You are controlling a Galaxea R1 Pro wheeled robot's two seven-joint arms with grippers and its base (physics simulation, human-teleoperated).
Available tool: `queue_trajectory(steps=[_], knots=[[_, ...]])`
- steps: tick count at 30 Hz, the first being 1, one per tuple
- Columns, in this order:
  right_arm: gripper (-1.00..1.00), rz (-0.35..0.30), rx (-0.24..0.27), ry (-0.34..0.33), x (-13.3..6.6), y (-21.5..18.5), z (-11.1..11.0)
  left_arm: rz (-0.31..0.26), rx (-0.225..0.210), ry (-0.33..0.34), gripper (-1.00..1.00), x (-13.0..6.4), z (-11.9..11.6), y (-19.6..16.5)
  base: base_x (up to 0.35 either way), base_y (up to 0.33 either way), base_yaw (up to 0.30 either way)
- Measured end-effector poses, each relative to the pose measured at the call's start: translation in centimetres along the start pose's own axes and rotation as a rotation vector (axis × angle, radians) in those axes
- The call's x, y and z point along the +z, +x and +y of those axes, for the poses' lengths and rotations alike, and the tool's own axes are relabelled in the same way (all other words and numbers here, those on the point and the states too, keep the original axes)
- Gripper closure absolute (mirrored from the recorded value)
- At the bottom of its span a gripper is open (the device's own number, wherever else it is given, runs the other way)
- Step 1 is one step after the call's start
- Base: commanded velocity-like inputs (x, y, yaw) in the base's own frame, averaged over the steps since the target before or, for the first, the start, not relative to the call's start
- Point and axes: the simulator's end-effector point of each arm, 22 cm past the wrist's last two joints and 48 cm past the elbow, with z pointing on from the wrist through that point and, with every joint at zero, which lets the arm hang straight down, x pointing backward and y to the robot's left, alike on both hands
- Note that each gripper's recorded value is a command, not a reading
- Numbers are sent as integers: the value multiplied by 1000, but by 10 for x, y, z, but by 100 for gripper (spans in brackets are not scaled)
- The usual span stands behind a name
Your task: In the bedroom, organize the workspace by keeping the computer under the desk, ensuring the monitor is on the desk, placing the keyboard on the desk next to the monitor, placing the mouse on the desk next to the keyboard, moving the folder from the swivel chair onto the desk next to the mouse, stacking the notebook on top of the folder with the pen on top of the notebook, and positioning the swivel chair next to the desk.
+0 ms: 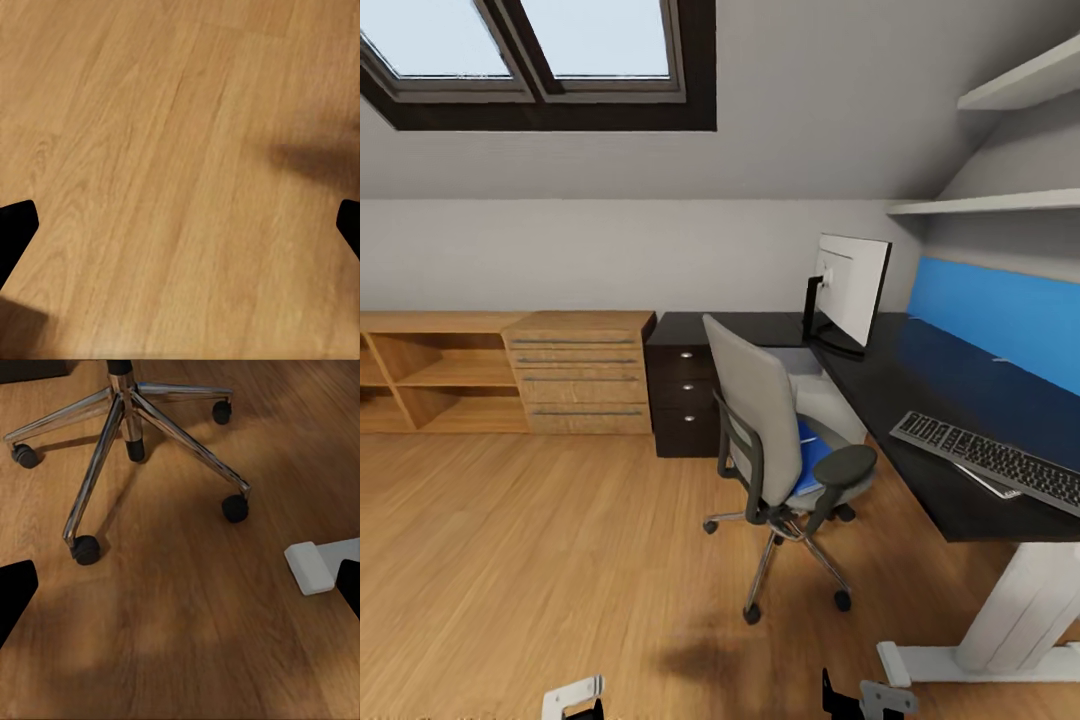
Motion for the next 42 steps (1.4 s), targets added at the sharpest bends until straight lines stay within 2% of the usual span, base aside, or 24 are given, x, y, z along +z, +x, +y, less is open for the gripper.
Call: queue_trajectory(steps=[12,16,18,20,23,24,30,33,38,42], knots=[[-100,-1,-2,0,9,23,-3,22,4,1,-100,16,-2,30,0,0,20],[-100,-13,1,13,15,26,-9,19,-8,15,-100,18,-14,35,0,0,0],[-100,-55,7,34,24,9,-23,-17,-12,43,-100,16,-31,18,0,0,0],[-100,-112,19,46,36,-16,-29,-62,3,76,-100,16,-48,-10,0,0,0],[-100,-155,32,57,48,-42,-32,-85,31,112,-100,16,-69,-37,0,0,0],[-100,-163,37,68,56,-58,-34,-77,56,130,-100,18,-83,-55,0,0,0],[-100,-133,47,119,76,-104,-43,34,157,155,-100,36,-116,-104,0,0,0],[-100,-96,48,145,85,-133,-45,57,192,161,-100,42,-129,-138,0,0,0],[-100,-82,52,146,99,-165,-41,61,191,176,-100,47,-138,-155,0,0,0],[-100,-30,47,118,115,-159,-33,43,167,195,-100,51,-144,-159,0,0,0]])
